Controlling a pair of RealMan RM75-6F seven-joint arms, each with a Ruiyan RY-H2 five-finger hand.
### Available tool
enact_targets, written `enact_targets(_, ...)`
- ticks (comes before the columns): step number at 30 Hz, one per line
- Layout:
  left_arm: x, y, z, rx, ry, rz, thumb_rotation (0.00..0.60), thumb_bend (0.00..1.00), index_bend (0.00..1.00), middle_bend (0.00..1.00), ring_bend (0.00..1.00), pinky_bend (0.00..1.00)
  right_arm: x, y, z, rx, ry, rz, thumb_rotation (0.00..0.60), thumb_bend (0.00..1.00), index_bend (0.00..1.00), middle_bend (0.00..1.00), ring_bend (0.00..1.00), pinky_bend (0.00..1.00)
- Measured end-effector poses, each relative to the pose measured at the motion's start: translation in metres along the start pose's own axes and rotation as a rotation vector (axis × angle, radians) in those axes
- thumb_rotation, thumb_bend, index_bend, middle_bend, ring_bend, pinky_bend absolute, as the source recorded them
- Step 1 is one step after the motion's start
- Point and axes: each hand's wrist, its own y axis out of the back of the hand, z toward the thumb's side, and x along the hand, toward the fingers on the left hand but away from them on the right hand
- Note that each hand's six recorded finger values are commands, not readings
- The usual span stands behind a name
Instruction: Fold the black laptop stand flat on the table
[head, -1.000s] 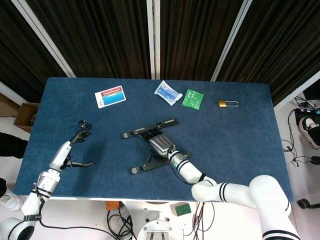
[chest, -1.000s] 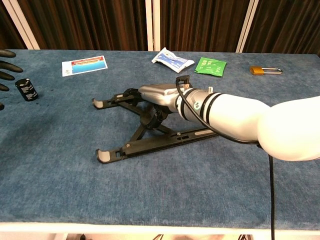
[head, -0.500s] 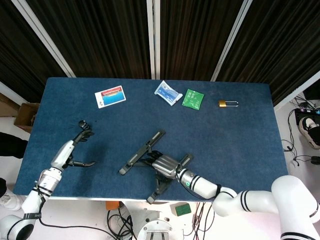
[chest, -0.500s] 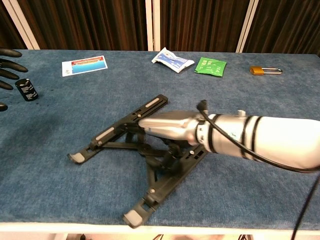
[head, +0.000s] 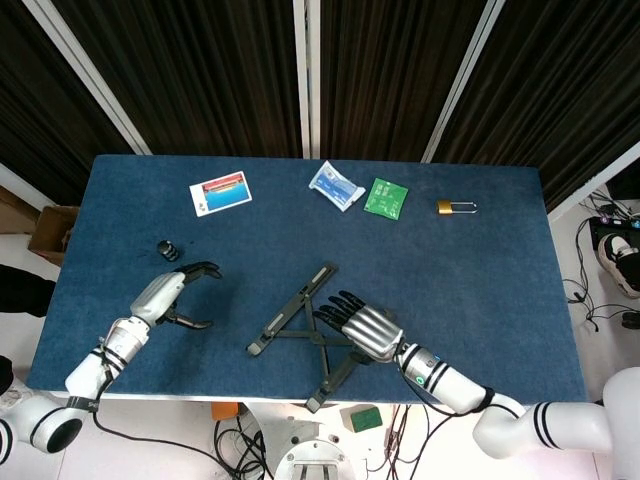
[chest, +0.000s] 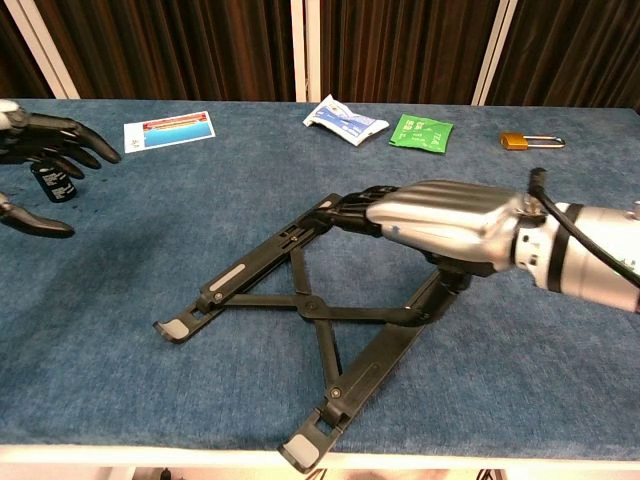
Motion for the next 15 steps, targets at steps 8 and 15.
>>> enact_targets(8, 0.034, -0.026, 0.015, 0.230, -0.036, -0.048, 0.508, 0.00, 0.33, 0.14, 0.07, 0.11, 0.029, -0.020, -0.018, 0.131, -0.070, -0.032, 0.600, 0.09, 0.00, 0.00, 0.00, 0.00)
enact_targets(15, 0.055, -0.052, 0.029, 0.377, -0.064, -0.086, 0.177, 0.00, 0.39, 0.13, 0.05, 0.08, 0.026, -0.030, -0.027, 0.201, -0.100, -0.072, 0.600, 0.08, 0.00, 0.00, 0.00, 0.00)
